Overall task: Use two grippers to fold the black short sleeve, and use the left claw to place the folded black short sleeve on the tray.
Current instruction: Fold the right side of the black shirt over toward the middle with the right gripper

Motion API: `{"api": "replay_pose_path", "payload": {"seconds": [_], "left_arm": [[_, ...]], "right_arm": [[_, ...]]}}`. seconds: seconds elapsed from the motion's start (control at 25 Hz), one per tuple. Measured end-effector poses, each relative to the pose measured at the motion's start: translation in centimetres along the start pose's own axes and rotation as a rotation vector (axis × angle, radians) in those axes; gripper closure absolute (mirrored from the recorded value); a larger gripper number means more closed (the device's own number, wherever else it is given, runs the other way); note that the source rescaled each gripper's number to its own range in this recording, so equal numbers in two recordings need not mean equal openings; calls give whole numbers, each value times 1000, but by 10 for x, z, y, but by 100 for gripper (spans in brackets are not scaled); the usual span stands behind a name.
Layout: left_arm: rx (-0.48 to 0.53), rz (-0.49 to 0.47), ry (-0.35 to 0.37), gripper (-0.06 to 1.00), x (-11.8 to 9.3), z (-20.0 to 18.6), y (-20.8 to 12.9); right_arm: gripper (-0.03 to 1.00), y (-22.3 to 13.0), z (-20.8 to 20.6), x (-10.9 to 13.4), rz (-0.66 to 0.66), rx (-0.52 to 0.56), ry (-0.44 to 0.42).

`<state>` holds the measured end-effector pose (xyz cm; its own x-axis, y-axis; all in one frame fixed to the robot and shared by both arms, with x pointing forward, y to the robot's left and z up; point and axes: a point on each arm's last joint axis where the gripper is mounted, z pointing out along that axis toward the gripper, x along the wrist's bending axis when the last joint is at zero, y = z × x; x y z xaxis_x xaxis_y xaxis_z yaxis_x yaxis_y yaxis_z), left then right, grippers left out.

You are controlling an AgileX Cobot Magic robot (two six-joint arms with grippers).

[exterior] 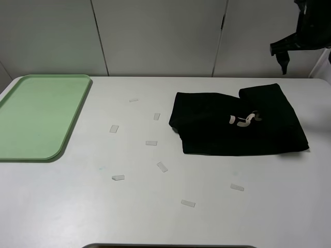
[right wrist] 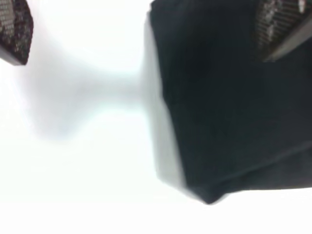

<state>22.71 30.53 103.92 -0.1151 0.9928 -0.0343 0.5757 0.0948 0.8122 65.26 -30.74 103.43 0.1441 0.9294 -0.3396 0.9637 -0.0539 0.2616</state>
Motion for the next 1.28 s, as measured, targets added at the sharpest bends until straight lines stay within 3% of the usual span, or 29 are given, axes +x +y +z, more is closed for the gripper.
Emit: {"api": "replay_pose_path", "payload": {"seconds": [0.2,0.48,0.8,1.28], "left_arm": [[0,0,0,-5,0,0,0],[0,0,0,-5,0,0,0],[0,0,0,-5,0,0,0],[0,0,0,-5,0,0,0]], "right_arm": [[-3,-6,38,-17,31,118,66],[-3,-40,82,4,22,232,180],[-3,-50,95,25,62,195,345],[-3,-52,143,44,46,187,353]]}}
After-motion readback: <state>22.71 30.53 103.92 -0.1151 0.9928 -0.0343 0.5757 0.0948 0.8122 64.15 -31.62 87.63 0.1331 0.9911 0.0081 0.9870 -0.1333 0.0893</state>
